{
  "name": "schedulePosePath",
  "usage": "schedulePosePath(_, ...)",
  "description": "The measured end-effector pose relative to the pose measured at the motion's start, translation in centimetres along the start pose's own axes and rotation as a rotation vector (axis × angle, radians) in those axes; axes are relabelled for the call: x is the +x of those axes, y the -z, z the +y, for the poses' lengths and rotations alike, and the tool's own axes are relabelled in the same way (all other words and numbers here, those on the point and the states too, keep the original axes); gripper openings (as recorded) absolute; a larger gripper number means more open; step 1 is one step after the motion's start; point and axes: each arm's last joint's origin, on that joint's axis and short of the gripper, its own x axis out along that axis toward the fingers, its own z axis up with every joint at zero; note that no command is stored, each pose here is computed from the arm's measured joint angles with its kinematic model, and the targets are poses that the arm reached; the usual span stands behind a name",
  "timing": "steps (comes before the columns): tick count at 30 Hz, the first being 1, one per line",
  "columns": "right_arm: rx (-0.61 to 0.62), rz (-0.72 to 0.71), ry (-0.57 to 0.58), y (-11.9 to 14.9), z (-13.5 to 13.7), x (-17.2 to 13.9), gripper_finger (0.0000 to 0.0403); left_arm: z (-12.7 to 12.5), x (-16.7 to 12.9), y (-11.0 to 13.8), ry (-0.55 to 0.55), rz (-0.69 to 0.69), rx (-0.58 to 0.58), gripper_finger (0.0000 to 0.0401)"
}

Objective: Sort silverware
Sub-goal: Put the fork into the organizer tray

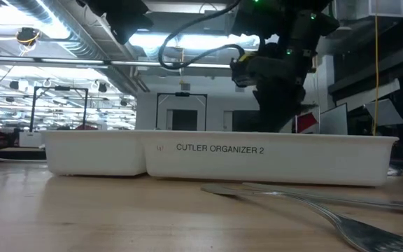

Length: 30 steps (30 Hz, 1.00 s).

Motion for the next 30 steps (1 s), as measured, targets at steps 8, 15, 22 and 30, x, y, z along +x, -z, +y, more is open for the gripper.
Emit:
schedulePosePath(8,0.004,0.068,-0.012,-2.0,1.1,-3.6,0.0023,0.0,-0.6,0.3,-0.003,0.022,-0.084,0.0131)
schedulePosePath(15,-0.001,0.044,0.124,-4.1,1.6,-8.7,0.0023,0.5,-2.5,2.7,-0.105,0.245,-0.458,0.0131)
schedulePosePath(22,0.007,0.006,0.202,-5.4,1.7,-13.5,0.0024,0.8,-4.3,7.0,-0.371,0.676,-0.670,0.0131)
schedulePosePath(30,0.012,-0.049,0.201,-6.2,1.8,-18.1,0.0024,1.8,-2.5,11.9,-0.502,0.758,-0.680,0.0131)
